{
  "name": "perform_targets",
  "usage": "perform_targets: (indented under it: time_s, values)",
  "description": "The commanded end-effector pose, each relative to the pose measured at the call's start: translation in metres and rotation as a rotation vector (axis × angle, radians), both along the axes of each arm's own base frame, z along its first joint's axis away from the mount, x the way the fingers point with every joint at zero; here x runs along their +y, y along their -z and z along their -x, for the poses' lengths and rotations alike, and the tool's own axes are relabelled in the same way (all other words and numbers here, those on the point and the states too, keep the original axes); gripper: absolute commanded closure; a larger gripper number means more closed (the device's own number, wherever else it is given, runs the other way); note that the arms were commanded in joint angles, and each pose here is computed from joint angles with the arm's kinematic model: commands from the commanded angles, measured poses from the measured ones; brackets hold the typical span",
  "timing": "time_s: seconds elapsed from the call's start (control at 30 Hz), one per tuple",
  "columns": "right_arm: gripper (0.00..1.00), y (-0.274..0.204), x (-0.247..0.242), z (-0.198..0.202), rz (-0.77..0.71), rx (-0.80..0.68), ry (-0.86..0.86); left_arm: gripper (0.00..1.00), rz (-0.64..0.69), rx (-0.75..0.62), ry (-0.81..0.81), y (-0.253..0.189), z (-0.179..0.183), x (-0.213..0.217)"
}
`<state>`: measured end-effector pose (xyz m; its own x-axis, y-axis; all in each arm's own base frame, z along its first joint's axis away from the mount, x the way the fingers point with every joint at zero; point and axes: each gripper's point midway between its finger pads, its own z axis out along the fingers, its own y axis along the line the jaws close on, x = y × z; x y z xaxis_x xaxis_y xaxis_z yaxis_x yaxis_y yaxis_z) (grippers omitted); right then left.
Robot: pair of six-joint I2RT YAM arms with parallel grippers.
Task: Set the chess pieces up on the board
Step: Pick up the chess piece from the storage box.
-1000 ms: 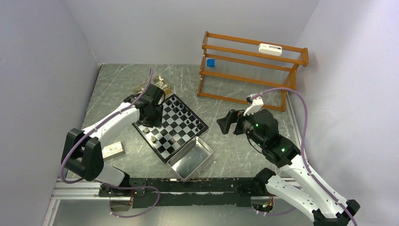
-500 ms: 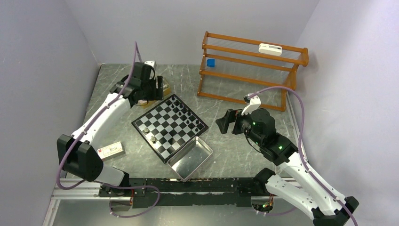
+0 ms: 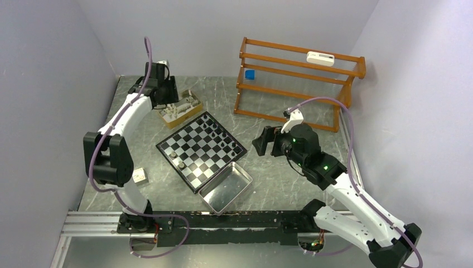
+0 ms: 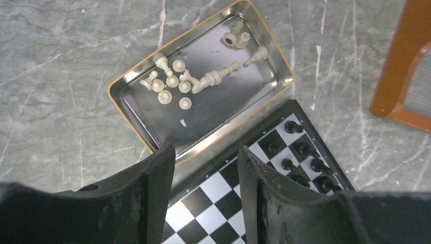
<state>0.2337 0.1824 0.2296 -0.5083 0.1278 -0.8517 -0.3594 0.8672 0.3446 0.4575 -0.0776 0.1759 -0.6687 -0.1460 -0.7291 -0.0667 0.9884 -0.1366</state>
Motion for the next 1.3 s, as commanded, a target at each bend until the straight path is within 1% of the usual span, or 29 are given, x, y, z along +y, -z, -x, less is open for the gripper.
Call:
perform_targets:
  time_s: [0.0, 0.1, 0.33, 0.6, 0.77, 1.27]
  values:
    - [0.0, -0.023, 0.007, -0.006, -0.056, -0.036, 0.006, 0.48, 0.027, -0.05, 0.006, -0.001, -0.026, 0.0]
    - [0.0, -0.025, 0.01, -0.009, -0.066, -0.037, 0.008, 0.51, 0.042, -0.023, 0.015, 0.018, -0.03, -0.001]
    - [0.0, -0.024, 0.019, -0.012, -0.08, -0.024, -0.014, 0.57, -0.039, 0.014, -0.05, 0.038, -0.041, 0.016]
    - [0.0, -0.028, 0.015, -0.01, -0.077, -0.038, -0.011, 0.63, -0.083, 0.061, -0.076, 0.064, -0.056, 0.023]
    - [0.0, -0.029, 0.01, -0.009, -0.061, -0.044, 0.001, 0.66, -0.09, 0.075, -0.075, 0.075, -0.064, 0.025]
    - [0.0, -0.031, 0.011, -0.011, -0.063, -0.048, 0.002, 0.74, -0.085, 0.123, -0.071, 0.105, -0.07, 0.03]
